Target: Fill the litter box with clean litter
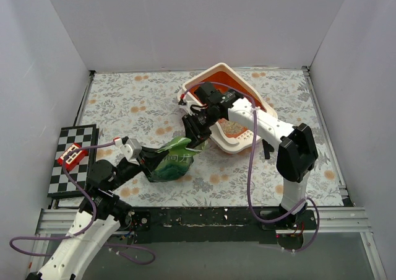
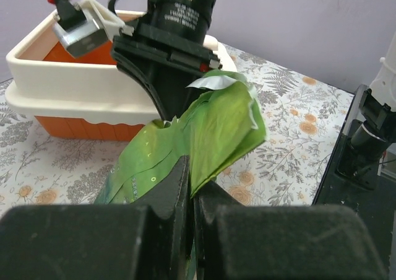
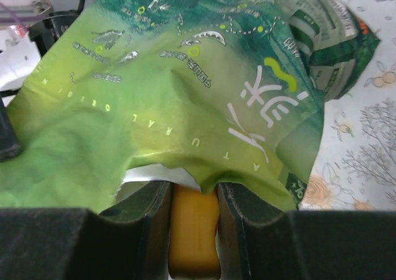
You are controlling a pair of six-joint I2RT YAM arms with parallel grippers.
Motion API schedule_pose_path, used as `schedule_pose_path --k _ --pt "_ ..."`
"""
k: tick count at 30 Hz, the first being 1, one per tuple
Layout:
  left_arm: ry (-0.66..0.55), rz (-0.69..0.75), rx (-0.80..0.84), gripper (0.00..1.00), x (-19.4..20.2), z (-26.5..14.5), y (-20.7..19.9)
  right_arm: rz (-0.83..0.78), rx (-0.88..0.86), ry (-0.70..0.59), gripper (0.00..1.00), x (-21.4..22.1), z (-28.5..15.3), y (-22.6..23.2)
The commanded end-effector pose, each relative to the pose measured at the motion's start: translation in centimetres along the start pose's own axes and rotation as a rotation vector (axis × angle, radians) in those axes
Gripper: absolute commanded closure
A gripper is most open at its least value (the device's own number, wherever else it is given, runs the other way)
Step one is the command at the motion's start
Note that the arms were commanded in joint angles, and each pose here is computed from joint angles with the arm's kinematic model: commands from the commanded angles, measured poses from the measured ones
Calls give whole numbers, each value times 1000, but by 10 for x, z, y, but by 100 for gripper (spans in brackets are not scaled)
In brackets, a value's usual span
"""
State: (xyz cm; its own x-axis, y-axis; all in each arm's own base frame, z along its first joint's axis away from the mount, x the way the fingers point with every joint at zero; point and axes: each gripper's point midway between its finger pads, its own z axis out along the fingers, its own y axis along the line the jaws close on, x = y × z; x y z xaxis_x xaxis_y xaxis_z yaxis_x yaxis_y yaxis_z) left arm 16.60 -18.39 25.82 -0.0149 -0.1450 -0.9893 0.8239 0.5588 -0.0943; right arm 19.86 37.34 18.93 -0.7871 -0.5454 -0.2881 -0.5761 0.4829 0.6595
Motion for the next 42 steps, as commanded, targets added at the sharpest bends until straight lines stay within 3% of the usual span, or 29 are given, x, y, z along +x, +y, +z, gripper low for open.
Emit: schedule_pose_path --k 1,9,19,31,42 --pt "-34 8 36 100 -7 -3 -9 -7 -185 -38 99 1 30 8" --pt "-32 13 37 100 -5 -2 -8 34 -463 -64 99 22 31 39" --pt "-17 6 53 100 -1 -1 -10 -6 -587 -109 99 32 -6 65" --pt "6 -3 60 100 5 1 -10 6 -612 -236 99 48 -60 53" --pt "28 -12 69 100 11 3 -10 108 -558 -372 99 65 -103 5"
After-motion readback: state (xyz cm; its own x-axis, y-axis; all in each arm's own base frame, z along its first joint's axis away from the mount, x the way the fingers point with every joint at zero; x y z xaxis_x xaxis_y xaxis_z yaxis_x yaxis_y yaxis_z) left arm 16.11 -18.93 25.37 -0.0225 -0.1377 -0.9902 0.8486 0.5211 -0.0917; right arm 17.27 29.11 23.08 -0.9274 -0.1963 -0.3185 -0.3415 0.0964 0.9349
